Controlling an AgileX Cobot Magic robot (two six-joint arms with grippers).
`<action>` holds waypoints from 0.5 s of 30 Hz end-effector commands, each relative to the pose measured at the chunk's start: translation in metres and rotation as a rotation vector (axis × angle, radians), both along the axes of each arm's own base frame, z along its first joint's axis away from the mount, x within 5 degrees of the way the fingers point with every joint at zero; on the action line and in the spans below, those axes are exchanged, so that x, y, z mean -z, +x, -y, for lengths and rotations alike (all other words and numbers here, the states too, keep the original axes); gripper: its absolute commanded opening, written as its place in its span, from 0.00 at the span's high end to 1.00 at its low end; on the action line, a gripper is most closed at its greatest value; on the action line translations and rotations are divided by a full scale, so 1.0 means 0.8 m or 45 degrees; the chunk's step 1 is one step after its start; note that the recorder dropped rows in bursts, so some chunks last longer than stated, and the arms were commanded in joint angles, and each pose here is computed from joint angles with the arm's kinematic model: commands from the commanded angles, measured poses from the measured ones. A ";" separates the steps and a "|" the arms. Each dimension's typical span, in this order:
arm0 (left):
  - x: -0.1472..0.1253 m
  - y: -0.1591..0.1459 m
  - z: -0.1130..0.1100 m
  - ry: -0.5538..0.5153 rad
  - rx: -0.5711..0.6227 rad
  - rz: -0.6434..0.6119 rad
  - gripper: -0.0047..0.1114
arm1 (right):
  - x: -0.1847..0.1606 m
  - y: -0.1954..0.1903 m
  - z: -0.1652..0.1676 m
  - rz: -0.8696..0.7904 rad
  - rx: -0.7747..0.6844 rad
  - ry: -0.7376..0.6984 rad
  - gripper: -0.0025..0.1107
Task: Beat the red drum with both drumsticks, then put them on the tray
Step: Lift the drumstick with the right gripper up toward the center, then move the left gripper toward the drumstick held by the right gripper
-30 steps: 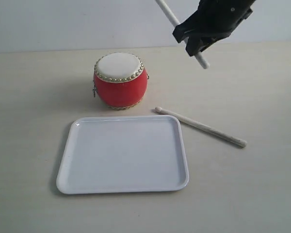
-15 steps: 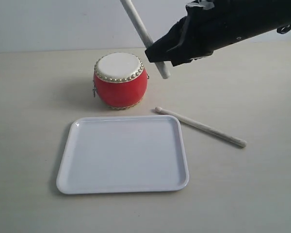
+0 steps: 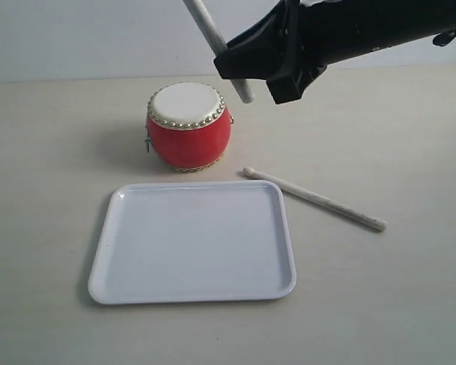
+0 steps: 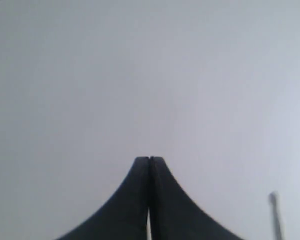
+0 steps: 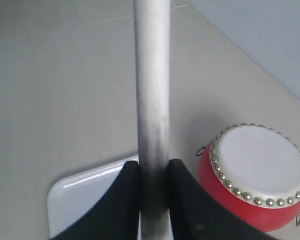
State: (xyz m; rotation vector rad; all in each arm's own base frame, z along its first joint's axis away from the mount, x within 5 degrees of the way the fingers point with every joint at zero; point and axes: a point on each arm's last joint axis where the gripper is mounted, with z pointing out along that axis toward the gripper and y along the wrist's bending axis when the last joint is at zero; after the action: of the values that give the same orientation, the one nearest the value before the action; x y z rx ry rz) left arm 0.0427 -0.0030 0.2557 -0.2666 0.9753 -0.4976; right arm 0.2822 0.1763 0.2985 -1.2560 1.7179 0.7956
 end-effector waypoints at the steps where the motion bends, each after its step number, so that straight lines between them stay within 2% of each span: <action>1: -0.068 -0.005 0.010 0.057 0.108 0.213 0.96 | -0.005 -0.004 -0.002 -0.031 -0.026 0.076 0.98; 4: -0.111 0.024 0.018 0.195 0.147 0.118 0.96 | -0.008 -0.010 -0.005 -0.068 -0.076 0.128 0.98; 8: -0.134 0.087 0.031 0.289 0.340 -0.059 0.96 | -0.012 -0.014 -0.007 -0.101 -0.112 0.173 0.98; 12: -0.120 0.161 0.051 0.468 0.623 -0.167 0.93 | -0.009 -0.011 -0.008 -0.125 -0.100 0.192 0.98; 15: -0.092 0.210 0.058 0.474 0.816 -0.237 0.86 | -0.001 -0.003 -0.012 -0.173 -0.075 0.239 0.98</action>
State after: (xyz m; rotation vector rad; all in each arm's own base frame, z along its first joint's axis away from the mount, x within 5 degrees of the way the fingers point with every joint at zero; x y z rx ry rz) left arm 0.1815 -0.0424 0.3484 0.2570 1.2572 -0.7465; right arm 0.2751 0.1839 0.3057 -1.1987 1.6629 1.0268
